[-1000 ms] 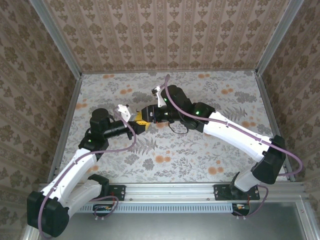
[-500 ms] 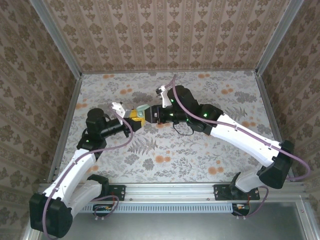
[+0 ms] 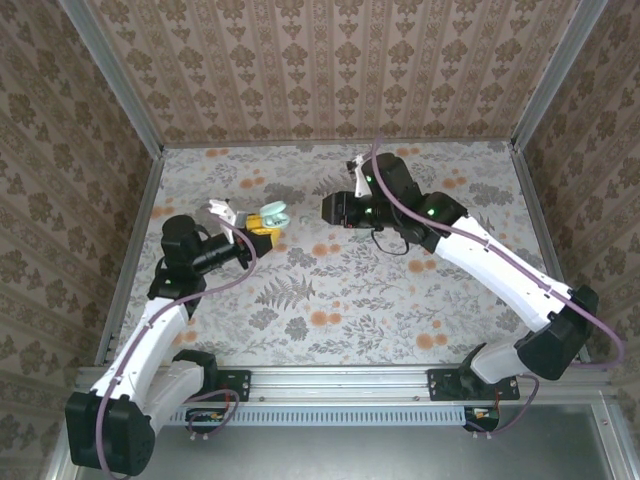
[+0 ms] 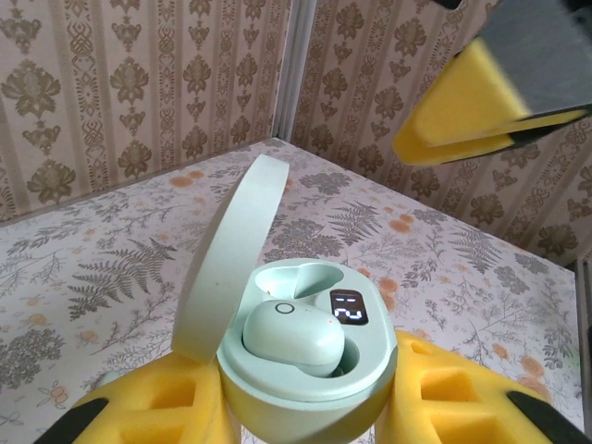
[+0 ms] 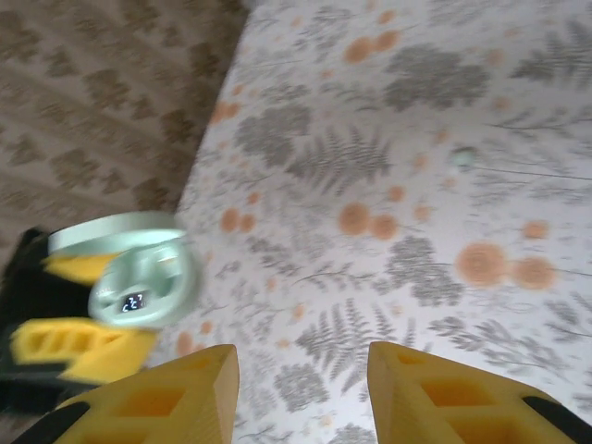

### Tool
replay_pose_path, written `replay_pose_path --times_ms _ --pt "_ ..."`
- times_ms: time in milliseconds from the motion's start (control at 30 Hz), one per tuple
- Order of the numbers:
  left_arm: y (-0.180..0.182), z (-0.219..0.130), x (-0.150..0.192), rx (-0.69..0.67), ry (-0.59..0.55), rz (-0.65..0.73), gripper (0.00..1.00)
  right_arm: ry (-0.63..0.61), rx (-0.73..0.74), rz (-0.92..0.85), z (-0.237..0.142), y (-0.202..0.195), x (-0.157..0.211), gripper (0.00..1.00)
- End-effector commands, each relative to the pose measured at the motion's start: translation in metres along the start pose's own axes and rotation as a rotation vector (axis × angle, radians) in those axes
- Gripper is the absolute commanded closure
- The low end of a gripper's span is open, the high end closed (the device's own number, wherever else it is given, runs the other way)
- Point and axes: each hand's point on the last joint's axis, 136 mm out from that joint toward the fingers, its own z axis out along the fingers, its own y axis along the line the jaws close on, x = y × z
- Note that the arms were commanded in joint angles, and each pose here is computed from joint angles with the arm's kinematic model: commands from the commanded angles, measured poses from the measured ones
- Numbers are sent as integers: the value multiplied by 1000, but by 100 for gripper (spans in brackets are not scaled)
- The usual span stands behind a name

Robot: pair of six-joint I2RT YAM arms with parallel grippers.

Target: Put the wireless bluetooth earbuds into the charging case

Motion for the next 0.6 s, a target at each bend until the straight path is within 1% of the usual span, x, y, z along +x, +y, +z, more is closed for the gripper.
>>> replay_pose_path --times_ms 0,100,233,267,367,433,567 --pt "-5 -7 -2 15 -8 -13 85 50 116 -11 24 -23 2 58" --pt "-3 -9 -1 3 -7 -13 85 92 158 -15 59 -33 1 59" --pt "-2 -11 1 -10 -3 -10 85 173 208 -31 115 -48 5 60" --pt "-1 -11 2 -13 -2 -10 85 175 214 -39 129 -51 4 61" --pt "2 -13 4 -25 -1 -6 85 192 247 -36 175 -71 4 63" --pt "4 -13 4 -30 -2 -6 85 230 279 -23 203 -85 7 64" --pt "5 -14 3 -29 -1 -2 85 274 329 -18 241 -101 11 63"
